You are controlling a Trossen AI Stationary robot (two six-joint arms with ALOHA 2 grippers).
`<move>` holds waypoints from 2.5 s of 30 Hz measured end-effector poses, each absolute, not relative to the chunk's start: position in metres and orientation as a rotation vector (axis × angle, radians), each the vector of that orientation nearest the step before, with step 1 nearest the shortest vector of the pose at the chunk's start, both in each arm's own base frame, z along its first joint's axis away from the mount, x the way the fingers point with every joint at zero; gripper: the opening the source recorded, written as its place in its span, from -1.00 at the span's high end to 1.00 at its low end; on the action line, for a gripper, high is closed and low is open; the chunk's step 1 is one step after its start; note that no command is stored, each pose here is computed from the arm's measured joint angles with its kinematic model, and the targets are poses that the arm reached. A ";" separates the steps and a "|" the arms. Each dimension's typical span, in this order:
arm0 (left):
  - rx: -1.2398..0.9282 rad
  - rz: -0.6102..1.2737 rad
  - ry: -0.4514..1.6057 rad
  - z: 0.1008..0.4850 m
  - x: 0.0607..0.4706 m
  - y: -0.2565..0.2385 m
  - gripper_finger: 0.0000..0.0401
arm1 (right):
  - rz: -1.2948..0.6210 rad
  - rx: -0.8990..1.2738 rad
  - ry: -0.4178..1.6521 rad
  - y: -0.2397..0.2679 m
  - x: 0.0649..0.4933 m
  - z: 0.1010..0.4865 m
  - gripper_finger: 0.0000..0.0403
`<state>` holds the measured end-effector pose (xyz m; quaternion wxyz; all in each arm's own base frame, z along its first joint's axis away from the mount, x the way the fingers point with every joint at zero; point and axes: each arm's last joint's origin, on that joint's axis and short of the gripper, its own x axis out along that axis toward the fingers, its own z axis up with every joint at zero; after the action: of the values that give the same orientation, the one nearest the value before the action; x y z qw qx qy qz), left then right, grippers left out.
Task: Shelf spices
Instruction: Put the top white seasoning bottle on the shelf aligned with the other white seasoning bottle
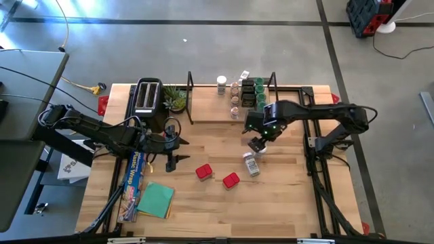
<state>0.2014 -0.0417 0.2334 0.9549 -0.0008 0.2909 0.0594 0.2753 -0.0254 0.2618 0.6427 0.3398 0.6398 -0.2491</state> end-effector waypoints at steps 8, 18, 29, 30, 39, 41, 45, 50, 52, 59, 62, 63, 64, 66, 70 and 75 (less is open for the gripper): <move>0.000 0.121 0.596 0.233 0.201 -0.042 -0.33 | -0.640 0.866 1.417 -0.025 0.276 0.238 -0.63; 0.000 0.121 0.595 0.233 0.201 -0.042 -0.33 | -0.732 0.959 1.385 -0.025 0.275 0.233 -0.47; -0.001 0.122 0.592 0.233 0.201 -0.042 -0.33 | -0.619 0.866 1.406 -0.025 0.276 0.234 0.09; -0.002 0.122 0.591 0.233 0.201 -0.042 -0.33 | -0.585 0.836 1.403 -0.025 0.277 0.234 0.11; -0.003 0.121 0.590 0.233 0.201 -0.042 -0.33 | -0.131 0.340 1.376 -0.023 0.286 0.235 0.13; -0.003 0.121 0.589 0.233 0.201 -0.042 -0.33 | -0.078 0.247 1.369 -0.021 0.288 0.236 0.13; -0.003 0.121 0.589 0.233 0.201 -0.042 -0.33 | -0.087 0.212 1.337 -0.020 0.293 0.251 0.13; -0.007 0.122 0.589 0.233 0.201 -0.042 -0.33 | -0.252 0.266 1.288 -0.023 0.297 0.273 0.13; -0.010 0.123 0.590 0.233 0.201 -0.042 -0.33 | -0.308 0.328 1.275 -0.023 0.297 0.275 0.13; -0.009 0.124 0.594 0.233 0.201 -0.042 -0.33 | -0.354 0.401 1.368 -0.018 0.288 0.267 -0.07; -0.009 0.123 0.594 0.233 0.201 -0.042 -0.33 | -0.346 0.425 1.396 -0.015 0.286 0.258 -0.24; -0.009 0.123 0.594 0.233 0.201 -0.042 -0.33 | -0.350 0.443 1.407 -0.014 0.284 0.254 -0.29; -0.008 0.124 0.594 0.233 0.201 -0.042 -0.33 | -0.366 0.460 1.415 -0.013 0.283 0.251 -0.32; -0.008 0.123 0.595 0.233 0.201 -0.042 -0.33 | -0.387 0.482 1.420 -0.012 0.282 0.245 -0.35; -0.008 0.123 0.594 0.233 0.201 -0.042 -0.33 | -0.383 0.474 1.398 -0.010 0.283 0.237 -0.36; -0.008 0.123 0.593 0.233 0.201 -0.042 -0.33 | -0.376 0.441 1.386 -0.007 0.283 0.228 -0.34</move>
<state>0.2012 -0.0417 0.2331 0.9544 -0.0042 0.2921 0.0607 0.2828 -0.0070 0.2282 0.7310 0.2004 0.6296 -0.1707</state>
